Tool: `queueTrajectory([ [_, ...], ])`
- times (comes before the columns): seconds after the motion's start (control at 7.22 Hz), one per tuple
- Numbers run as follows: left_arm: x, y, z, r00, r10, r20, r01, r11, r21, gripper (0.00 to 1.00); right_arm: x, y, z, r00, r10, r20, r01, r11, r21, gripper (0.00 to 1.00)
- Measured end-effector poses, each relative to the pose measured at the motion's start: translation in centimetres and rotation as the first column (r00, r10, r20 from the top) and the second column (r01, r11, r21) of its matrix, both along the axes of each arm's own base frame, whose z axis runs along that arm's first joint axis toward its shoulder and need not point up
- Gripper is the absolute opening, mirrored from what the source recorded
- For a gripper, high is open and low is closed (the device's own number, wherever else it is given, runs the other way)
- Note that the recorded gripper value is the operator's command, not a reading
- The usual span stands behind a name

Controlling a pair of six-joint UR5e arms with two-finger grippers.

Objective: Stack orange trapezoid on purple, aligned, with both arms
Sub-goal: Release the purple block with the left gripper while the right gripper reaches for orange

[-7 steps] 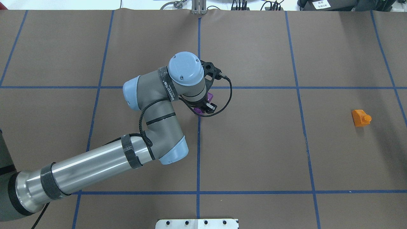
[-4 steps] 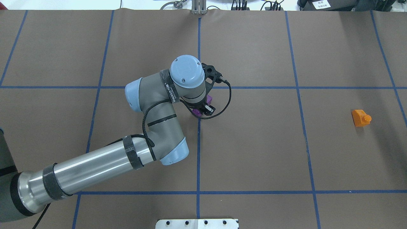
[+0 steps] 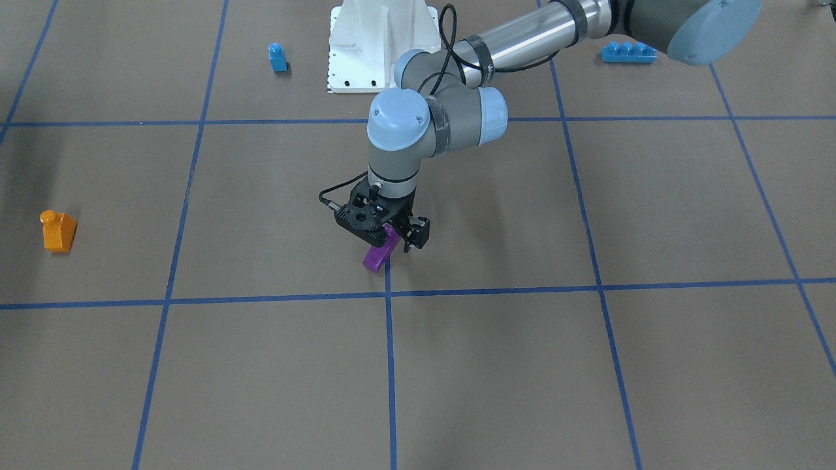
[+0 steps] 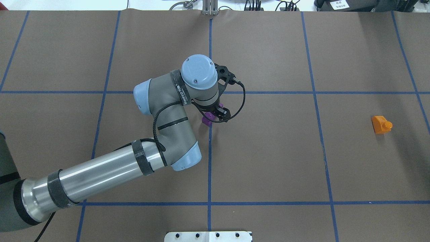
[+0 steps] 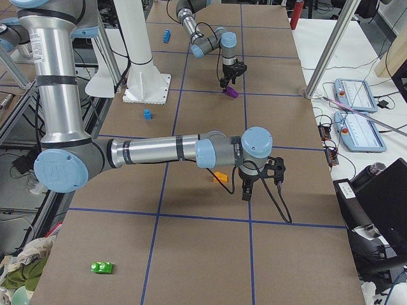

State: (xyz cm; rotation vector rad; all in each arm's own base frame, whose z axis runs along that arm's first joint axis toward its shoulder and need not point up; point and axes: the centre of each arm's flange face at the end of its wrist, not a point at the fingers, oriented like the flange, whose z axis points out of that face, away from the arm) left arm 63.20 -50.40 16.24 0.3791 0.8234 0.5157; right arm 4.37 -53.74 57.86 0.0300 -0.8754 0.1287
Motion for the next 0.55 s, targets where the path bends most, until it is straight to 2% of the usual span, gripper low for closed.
queueTrajectory([
  [0.28, -1.8, -1.6, -1.9, 1.0, -0.015, -0.028, 0.015, 1.0, -0.003, 1.0, -0.5, -0.1, -0.6, 1.0, 0.008, 0.004, -0.008, 1.0, -0.009, 1.0],
  [0.55, -6.2, -3.3, -4.2, 0.999, -0.018, -0.047, 0.016, 0.999, -0.049, 1.0, -4.5, 0.1, -4.0, 0.999, 0.037, -0.001, -0.037, 0.999, -0.016, 1.0],
])
